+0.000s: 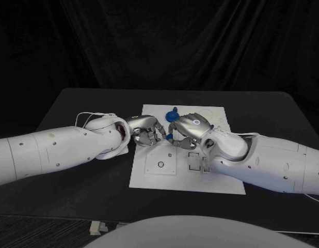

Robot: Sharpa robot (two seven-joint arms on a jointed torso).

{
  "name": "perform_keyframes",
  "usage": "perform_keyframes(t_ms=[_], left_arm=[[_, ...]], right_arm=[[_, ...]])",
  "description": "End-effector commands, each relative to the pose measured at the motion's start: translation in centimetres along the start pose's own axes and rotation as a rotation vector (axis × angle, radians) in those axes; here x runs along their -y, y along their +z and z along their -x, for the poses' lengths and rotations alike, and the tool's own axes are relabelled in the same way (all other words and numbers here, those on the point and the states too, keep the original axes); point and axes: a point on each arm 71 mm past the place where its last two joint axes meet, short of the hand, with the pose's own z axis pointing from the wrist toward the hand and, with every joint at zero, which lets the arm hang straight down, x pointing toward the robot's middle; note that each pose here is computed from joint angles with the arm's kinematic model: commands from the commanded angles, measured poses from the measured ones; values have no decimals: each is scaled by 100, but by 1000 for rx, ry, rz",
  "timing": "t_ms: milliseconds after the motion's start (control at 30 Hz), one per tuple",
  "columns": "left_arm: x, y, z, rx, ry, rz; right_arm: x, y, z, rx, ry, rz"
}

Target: Assemble the parts on the task board

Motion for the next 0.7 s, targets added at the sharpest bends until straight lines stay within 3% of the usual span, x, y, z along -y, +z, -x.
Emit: perform_keyframes(t_ms=[33,700], left_arm=[[9,11,-17,-8,-8,-1],[33,53,-47,-28,-9,-3]], right_arm=[[-6,11,11,2,-5,7],[-32,55,-6,-10,-11,9]])
